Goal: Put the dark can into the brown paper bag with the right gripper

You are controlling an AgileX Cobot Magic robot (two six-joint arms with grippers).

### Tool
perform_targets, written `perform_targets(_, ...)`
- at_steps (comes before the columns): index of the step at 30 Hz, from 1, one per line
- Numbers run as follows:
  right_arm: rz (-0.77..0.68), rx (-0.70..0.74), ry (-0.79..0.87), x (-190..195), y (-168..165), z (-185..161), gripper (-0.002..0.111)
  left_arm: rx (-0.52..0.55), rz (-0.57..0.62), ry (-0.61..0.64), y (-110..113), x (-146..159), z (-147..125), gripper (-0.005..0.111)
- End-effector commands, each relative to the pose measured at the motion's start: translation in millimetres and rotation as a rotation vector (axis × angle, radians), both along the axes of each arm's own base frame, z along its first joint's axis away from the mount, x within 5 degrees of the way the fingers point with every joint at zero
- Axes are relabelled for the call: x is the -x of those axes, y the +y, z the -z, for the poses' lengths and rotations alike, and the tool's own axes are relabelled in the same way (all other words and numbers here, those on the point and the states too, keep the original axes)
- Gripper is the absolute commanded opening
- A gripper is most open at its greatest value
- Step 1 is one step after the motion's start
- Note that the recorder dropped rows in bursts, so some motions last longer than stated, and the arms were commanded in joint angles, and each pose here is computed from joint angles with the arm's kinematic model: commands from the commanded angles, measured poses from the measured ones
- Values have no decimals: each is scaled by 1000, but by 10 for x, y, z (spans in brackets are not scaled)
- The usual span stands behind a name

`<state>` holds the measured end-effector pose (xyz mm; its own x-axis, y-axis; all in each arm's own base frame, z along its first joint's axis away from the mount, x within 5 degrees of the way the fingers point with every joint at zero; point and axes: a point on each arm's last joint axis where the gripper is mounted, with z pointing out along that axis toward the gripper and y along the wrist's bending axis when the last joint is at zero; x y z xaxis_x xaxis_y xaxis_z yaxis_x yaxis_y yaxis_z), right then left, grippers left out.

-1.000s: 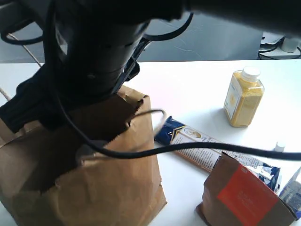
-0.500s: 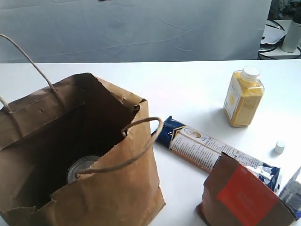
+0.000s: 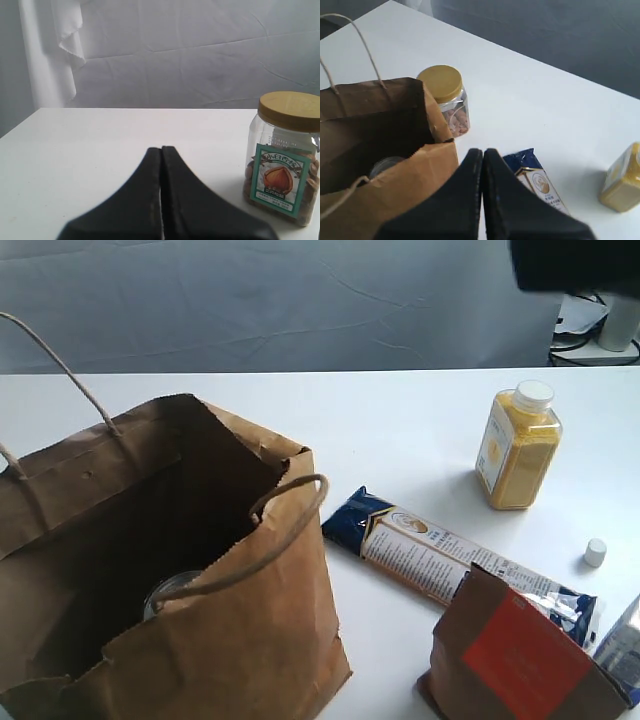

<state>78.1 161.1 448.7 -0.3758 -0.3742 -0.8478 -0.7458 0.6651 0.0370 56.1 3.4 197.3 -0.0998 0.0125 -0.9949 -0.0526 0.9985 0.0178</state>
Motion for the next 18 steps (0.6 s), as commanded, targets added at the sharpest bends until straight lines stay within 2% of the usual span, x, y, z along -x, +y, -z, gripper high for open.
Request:
perform_targets(1,76,-97,57,-32,-358,446,0,1,6,-7,-3,0,3,0)
perform_targets(6,213,-194,60,-22,-773,912,0,1,6,-7,-3,0,3,0)
perform_targets(14,374,-359,-86,9,-1105,1502,0,1,6,-7,-3,0,3,0)
perform_targets(18,479,-342,-174,10,-1240,1896,0,1,6,-7,-3,0,3,0)
